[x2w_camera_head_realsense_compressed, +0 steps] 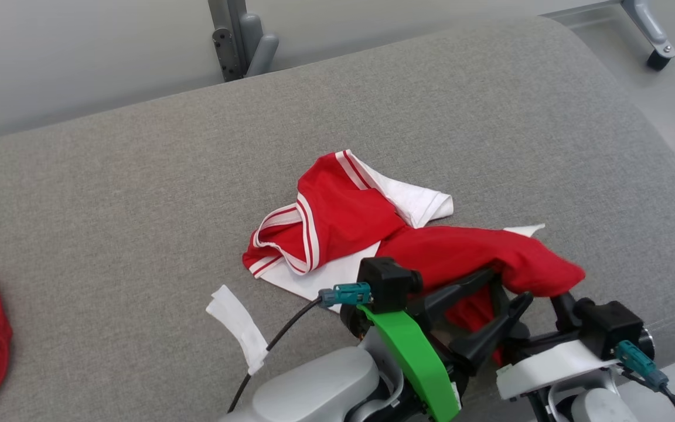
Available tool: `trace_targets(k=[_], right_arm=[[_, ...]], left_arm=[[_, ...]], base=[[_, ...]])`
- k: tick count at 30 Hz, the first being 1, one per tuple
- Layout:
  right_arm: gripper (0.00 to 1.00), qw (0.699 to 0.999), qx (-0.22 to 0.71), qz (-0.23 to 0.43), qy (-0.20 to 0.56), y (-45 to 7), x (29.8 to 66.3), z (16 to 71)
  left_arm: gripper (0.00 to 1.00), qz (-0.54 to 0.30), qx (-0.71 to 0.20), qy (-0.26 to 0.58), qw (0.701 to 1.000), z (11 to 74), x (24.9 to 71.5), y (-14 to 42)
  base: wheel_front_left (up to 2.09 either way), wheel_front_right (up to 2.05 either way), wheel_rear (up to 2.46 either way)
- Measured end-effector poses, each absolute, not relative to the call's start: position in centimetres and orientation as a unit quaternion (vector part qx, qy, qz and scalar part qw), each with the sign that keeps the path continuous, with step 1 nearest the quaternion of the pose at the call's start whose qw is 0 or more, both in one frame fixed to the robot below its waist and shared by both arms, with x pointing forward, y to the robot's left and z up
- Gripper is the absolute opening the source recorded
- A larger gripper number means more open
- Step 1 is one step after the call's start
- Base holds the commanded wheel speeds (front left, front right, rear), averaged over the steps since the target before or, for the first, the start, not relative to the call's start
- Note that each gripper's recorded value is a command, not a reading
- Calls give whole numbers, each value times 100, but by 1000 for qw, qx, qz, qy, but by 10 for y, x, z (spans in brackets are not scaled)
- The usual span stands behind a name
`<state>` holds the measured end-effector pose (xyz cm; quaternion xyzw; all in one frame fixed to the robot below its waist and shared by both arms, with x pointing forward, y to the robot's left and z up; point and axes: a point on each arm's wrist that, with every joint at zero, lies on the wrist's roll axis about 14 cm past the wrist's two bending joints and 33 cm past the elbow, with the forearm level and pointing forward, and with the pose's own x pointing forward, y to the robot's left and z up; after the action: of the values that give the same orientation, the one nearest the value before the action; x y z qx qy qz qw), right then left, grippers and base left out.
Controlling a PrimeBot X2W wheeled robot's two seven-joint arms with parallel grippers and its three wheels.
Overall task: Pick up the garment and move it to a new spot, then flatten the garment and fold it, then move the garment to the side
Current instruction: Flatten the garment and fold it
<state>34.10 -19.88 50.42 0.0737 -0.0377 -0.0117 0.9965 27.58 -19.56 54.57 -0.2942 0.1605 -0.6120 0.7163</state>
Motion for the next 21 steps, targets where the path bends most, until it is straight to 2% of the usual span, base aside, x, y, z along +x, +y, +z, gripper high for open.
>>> trace_targets(k=[3,8,13,17,21], right_arm=[[100,996,71,-40,-37,-218,341,503],[100,994,65,-75,-35,-242,338,500],[100,995,57,-74,-37,-244,344,501],[100,996,54,-64,-44,-239,350,505],[100,996,55,-55,-51,-234,353,510]], left_arm=[[100,-599,-274,152,737,541,292,-194],[100,-513,-218,95,825,533,355,-165],[100,-424,-166,62,888,514,399,-105],[100,-386,-84,46,917,496,413,-61],[100,-369,-1,51,928,474,419,-31]], base=[[0,0,0],[0,0,0],[0,0,0],[0,0,0],[0,0,0]])
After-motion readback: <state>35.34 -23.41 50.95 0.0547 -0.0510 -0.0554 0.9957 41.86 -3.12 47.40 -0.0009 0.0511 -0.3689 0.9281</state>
